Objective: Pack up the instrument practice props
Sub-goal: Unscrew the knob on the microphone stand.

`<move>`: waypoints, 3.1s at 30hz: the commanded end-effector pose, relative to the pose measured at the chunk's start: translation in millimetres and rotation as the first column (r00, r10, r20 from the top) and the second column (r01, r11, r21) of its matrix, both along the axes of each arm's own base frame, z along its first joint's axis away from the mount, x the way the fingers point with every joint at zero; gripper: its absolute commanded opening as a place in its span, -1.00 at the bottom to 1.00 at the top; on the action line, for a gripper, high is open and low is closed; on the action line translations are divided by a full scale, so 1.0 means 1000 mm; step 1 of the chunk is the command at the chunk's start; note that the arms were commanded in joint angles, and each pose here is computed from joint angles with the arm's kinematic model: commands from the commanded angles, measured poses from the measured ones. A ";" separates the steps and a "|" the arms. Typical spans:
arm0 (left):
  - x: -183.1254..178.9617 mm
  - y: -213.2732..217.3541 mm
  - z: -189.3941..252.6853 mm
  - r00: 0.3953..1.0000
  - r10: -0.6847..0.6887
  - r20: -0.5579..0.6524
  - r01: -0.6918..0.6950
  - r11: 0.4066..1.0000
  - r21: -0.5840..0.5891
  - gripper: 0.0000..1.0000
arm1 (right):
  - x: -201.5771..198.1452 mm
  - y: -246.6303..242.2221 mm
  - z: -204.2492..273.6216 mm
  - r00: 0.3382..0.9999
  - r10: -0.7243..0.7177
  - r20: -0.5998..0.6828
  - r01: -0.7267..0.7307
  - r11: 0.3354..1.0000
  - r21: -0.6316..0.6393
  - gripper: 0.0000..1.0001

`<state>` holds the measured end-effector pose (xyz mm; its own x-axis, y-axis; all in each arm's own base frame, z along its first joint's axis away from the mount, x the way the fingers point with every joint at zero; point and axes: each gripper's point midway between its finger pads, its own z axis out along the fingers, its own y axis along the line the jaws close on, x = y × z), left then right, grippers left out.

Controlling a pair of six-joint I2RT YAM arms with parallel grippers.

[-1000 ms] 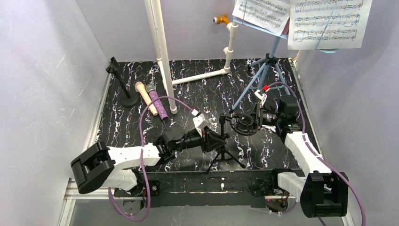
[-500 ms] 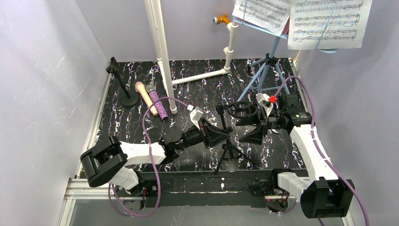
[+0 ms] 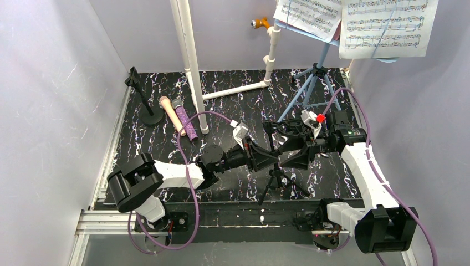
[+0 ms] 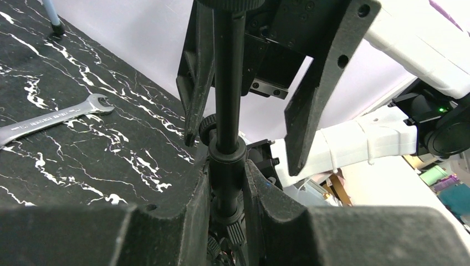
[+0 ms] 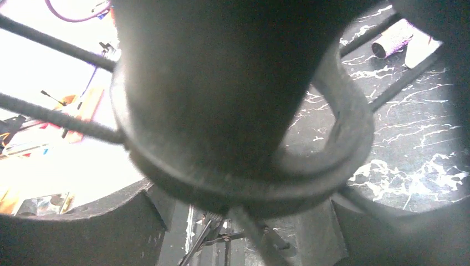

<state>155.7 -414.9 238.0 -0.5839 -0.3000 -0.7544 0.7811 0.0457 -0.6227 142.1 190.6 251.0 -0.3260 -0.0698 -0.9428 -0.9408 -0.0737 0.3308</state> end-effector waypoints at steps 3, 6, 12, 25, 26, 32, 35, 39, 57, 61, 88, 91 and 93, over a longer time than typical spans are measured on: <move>-0.003 0.000 0.052 0.997 -0.003 0.079 0.014 0.989 -0.149 -1.00 | 0.004 0.003 0.016 1.000 0.015 -0.015 -0.015 1.000 0.024 0.34; -0.003 0.001 0.051 0.997 -0.001 0.077 0.012 0.989 -0.147 -1.00 | 0.005 0.003 0.015 1.000 0.014 -0.027 -0.013 1.000 0.022 0.15; -0.002 0.004 0.047 0.997 0.012 0.078 -0.001 0.990 -0.142 -1.00 | 0.005 0.003 0.012 0.999 0.013 -0.043 -0.012 1.000 0.021 -0.23; -0.013 0.007 0.030 0.969 -0.035 0.246 0.035 0.999 0.002 -1.00 | 0.008 0.003 0.012 0.980 0.006 -0.197 -0.005 1.000 0.007 -0.97; -0.013 0.007 0.030 0.960 -0.038 0.278 0.031 0.999 0.031 -1.00 | 0.008 0.003 0.012 0.977 0.004 -0.212 -0.003 1.000 0.005 -0.97; -0.012 0.009 0.030 0.890 -0.099 0.444 0.013 0.981 0.193 -1.00 | 0.011 0.004 0.011 0.939 -0.003 -0.343 0.000 1.000 -0.009 -0.97; -0.013 0.012 0.024 0.854 -0.139 0.501 0.005 0.966 0.259 -1.00 | 0.014 0.004 0.011 0.908 -0.008 -0.418 0.001 1.000 -0.017 -0.97; -0.010 0.021 0.007 0.810 -0.206 0.548 -0.024 0.924 0.382 -1.00 | 0.019 0.006 0.007 0.848 -0.013 -0.530 -0.003 1.000 -0.029 -0.97; -0.005 0.030 0.007 0.935 -0.056 0.350 -0.063 0.946 0.319 -1.00 | 0.015 0.010 -0.012 0.903 -0.040 -0.429 0.027 0.999 -0.038 0.78; -0.011 0.036 0.019 0.964 0.007 0.265 -0.058 0.981 0.187 -1.00 | 0.009 0.008 -0.014 0.953 -0.030 -0.300 0.024 0.999 -0.023 0.97; -0.024 0.008 0.035 0.987 -0.092 0.131 0.098 0.994 -0.042 -1.00 | -0.003 0.006 -0.007 0.989 0.031 -0.143 -0.030 1.000 0.011 0.45; -0.024 0.006 0.034 0.987 -0.101 0.127 0.107 0.994 -0.040 -1.00 | -0.001 0.006 -0.007 0.987 0.030 -0.157 -0.029 1.000 0.010 0.30; -0.025 0.005 0.032 0.987 -0.108 0.122 0.114 0.993 -0.037 -1.00 | 0.000 0.006 -0.007 0.986 0.030 -0.165 -0.029 1.000 0.009 0.23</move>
<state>131.1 -406.2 220.5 -0.5750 -0.1673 -0.8009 0.8095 0.0257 -0.5865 135.8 195.9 227.3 -0.4997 -0.0926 -0.8612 -0.8578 -0.0850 0.5069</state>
